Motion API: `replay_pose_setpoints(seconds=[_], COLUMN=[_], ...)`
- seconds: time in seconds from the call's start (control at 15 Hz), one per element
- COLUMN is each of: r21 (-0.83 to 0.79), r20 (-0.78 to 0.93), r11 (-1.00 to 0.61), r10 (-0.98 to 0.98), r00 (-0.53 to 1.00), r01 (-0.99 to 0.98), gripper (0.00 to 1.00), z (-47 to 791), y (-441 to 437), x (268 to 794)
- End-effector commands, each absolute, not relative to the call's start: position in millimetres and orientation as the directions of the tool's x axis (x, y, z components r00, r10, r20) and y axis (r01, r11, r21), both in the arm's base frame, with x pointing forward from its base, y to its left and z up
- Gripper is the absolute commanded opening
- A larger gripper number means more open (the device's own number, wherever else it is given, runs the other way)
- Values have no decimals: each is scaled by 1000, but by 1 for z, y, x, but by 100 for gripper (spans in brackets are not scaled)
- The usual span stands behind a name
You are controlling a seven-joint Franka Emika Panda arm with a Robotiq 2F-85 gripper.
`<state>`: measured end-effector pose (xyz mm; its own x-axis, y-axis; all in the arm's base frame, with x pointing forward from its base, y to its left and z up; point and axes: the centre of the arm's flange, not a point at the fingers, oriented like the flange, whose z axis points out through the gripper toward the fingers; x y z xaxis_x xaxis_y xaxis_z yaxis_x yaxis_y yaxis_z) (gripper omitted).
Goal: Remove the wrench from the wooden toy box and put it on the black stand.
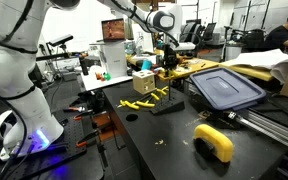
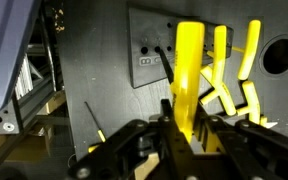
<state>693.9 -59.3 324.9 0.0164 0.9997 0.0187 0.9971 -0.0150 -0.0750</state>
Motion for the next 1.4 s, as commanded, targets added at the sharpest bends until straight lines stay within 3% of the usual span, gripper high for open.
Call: replay_pose_setpoints(seconds=[0.0, 0.67, 0.73, 1.33], r21=[-43, -59, -61, -71], r20=[30, 16, 16, 17], r11=[-3, -18, -18, -19], r10=[1000, 1000, 1000, 1000], r00=[5, 19, 19, 20], r01=[999, 998, 998, 997], gripper=[6, 6, 22, 22], z=[329, 324, 324, 316], y=[-67, -61, -61, -61], x=[702, 697, 697, 697])
